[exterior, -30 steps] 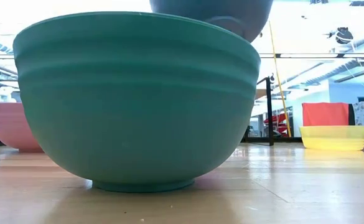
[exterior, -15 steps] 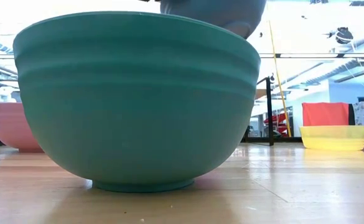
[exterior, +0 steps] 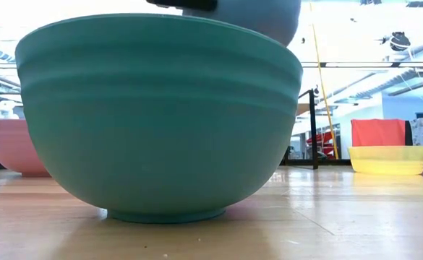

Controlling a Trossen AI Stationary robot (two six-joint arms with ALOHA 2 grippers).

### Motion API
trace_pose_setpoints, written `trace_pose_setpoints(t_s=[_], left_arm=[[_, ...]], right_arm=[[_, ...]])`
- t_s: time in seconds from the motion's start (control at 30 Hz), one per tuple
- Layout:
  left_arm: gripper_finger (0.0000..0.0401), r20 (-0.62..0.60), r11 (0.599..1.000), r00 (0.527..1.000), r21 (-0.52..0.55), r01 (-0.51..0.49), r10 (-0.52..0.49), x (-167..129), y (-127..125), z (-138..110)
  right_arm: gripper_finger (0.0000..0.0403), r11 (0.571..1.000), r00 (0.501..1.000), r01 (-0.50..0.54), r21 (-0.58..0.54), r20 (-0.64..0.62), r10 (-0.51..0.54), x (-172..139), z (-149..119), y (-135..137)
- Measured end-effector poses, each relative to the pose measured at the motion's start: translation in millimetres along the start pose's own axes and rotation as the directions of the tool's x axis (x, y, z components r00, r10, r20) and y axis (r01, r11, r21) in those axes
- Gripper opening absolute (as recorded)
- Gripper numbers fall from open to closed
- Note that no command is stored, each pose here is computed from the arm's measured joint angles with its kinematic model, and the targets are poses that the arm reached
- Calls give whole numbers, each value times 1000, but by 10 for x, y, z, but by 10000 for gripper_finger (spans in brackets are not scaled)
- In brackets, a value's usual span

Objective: Place and stack bowls onto a shelf
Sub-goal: Put the blue bowl on the shelf

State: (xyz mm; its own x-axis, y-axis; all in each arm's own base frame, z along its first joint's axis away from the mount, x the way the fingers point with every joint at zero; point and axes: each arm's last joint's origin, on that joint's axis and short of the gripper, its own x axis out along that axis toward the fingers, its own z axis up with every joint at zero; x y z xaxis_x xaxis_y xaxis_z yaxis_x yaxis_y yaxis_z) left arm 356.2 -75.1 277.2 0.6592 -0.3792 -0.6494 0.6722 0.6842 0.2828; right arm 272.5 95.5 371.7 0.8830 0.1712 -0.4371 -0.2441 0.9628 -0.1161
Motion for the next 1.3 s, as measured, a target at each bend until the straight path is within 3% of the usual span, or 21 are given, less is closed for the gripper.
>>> trace_pose_setpoints(t_s=[0.1, 0.27, 0.6, 0.87, 1.03, 1.2, 1.3], left_arm=[[6, -57, 999, 998, -50, 9, -12, -55, 41, -44], [16, -148, 994, 987, -80, -71, 58, -258, 183, 40], [15, -238, 977, 961, -123, -175, 143, -729, 530, 146], [16, -304, 945, 927, -167, -281, 221, -1074, 819, 50], [9, -376, 874, 879, -268, -406, 293, -1251, 1027, -150], [21, -430, 757, 843, -417, -504, 324, -1437, 1218, -406], [19, -470, 715, 825, -454, -531, 314, -1532, 1275, -545]], right_arm=[[214, 997, 997, 80, 5, 5, -80, -138, -82, 59], [213, 988, 988, 153, 8, 10, -153, -201, -351, 141], [212, 986, 981, 129, 109, 133, -143, -134, -939, 207], [212, 972, 976, 104, 209, 169, -140, 18, -1399, 260], [212, 963, 969, 91, 255, 201, -145, 87, -1573, 278], [212, 956, 963, 138, 258, 189, -190, 157, -1681, 328], [212, 958, 967, 143, 247, 171, -188, 217, -1721, 369]])
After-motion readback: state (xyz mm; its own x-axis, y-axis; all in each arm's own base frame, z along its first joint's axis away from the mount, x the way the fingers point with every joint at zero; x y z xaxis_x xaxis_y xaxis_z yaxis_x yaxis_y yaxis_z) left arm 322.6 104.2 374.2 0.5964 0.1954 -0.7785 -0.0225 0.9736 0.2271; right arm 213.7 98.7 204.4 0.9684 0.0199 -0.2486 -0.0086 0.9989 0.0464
